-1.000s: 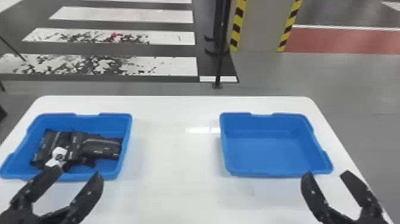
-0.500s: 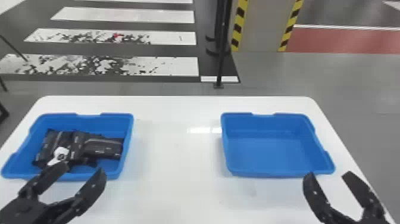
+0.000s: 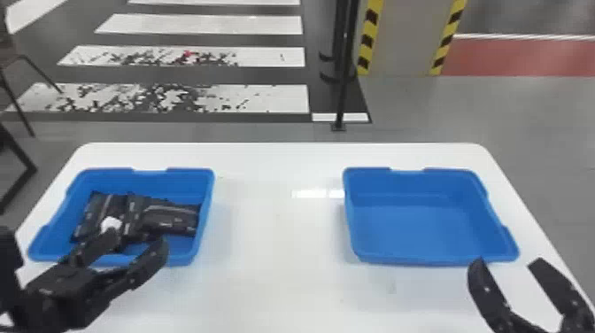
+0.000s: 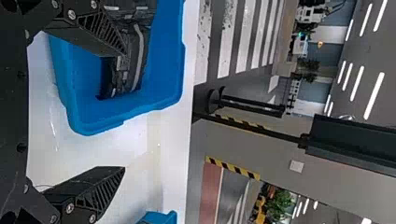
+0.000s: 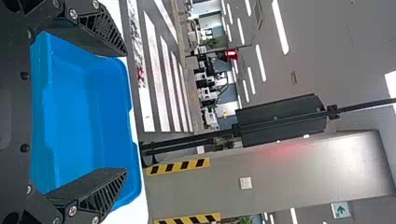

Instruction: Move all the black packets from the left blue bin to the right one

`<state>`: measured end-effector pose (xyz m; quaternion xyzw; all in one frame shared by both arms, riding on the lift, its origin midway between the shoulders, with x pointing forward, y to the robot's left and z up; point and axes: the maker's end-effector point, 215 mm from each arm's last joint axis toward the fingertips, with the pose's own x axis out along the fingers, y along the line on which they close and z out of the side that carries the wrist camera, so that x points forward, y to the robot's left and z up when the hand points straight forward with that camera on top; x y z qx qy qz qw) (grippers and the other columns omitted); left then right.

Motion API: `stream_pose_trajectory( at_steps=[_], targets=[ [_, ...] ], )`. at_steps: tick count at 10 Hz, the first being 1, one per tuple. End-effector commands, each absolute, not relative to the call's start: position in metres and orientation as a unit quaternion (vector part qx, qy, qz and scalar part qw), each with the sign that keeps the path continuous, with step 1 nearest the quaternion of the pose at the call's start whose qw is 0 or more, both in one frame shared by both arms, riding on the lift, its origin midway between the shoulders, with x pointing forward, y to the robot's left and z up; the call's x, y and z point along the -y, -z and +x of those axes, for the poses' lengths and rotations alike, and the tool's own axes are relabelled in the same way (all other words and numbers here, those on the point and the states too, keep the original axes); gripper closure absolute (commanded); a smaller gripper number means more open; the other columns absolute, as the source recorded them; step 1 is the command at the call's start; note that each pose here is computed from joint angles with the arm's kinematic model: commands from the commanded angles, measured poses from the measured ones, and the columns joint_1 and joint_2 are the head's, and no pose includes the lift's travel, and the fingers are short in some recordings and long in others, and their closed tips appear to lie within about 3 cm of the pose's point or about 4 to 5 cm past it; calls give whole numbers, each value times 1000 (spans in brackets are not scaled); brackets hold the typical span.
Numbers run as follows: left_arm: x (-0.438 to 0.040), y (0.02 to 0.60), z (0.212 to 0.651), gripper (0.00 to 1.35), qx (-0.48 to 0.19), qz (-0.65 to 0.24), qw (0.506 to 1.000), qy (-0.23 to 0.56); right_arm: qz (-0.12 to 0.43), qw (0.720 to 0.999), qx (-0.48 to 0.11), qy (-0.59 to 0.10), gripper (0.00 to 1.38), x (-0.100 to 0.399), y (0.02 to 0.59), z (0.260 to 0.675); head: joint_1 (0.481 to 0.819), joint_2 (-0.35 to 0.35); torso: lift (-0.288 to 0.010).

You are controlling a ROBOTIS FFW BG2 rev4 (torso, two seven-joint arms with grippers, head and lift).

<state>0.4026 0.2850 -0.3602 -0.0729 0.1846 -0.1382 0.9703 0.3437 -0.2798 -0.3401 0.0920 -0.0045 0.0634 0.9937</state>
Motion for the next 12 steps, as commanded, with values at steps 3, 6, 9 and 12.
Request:
stream_pose_trajectory(
  at_steps=[3, 6, 9, 12],
  targets=[
    [-324, 377, 448, 176, -215, -70, 968, 107, 96, 993, 3, -65, 151, 276, 343, 345, 695, 32, -138],
    [-350, 390, 473, 176, -267, -64, 957, 92, 98, 993, 2, -65, 153, 276, 345, 345, 695, 85, -138],
    [-365, 406, 496, 176, -314, -79, 943, 82, 101, 993, -1, -67, 151, 273, 348, 346, 695, 106, -138],
    [-349, 415, 522, 176, -351, -74, 927, 109, 107, 992, -6, -69, 153, 270, 354, 347, 695, 115, -138]
  ],
)
